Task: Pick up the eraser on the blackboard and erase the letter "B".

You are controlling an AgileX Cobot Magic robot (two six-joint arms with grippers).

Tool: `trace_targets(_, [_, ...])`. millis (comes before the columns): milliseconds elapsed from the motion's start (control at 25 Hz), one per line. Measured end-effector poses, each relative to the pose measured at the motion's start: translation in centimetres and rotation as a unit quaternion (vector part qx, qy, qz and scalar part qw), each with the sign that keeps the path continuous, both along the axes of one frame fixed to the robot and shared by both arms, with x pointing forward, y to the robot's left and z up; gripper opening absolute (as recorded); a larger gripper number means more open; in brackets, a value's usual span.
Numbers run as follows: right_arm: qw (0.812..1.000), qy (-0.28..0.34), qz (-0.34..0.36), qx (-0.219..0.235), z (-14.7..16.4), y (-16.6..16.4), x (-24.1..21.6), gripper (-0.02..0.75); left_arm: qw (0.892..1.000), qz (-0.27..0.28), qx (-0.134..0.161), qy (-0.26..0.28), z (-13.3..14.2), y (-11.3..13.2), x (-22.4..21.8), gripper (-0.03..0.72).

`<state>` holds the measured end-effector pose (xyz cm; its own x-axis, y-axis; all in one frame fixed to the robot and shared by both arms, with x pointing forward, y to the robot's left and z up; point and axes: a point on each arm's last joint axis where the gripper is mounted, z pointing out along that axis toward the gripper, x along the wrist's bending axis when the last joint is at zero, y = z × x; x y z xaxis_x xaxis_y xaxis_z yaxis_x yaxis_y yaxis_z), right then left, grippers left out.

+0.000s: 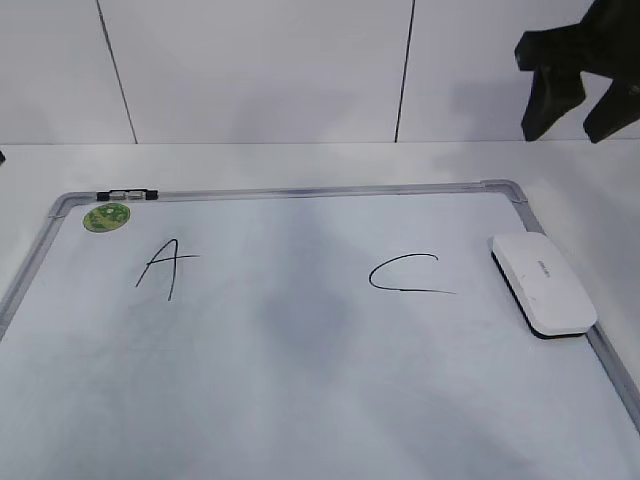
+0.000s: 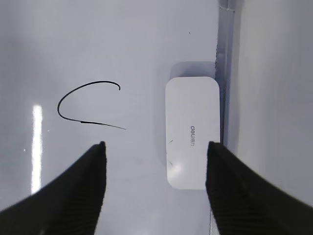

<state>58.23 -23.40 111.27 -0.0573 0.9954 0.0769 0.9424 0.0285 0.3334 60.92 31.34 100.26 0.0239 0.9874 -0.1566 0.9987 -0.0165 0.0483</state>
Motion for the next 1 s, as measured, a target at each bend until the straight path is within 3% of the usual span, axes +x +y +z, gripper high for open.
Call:
trace_targets(280, [0.998, -0.067, 0.001, 0.012, 4.9, -0.6, -3.6, 0.326, 0.996, -0.004, 0.020, -0.086, 6.7, 0.0, -3.3, 0.239])
trace_targets(640, [0.986, -0.163, 0.003, 0.038, 10.7, -1.7, -10.6, 0.284, 0.985, -0.002, 0.027, -0.173, 12.9, -0.5, -10.2, 0.239])
trace_targets(1000, [0.986, -0.162, 0.023, 0.027, 8.4, -3.1, -18.1, 0.283, 0.967, 0.001, 0.032, -0.253, 16.2, -1.1, -18.1, 0.239])
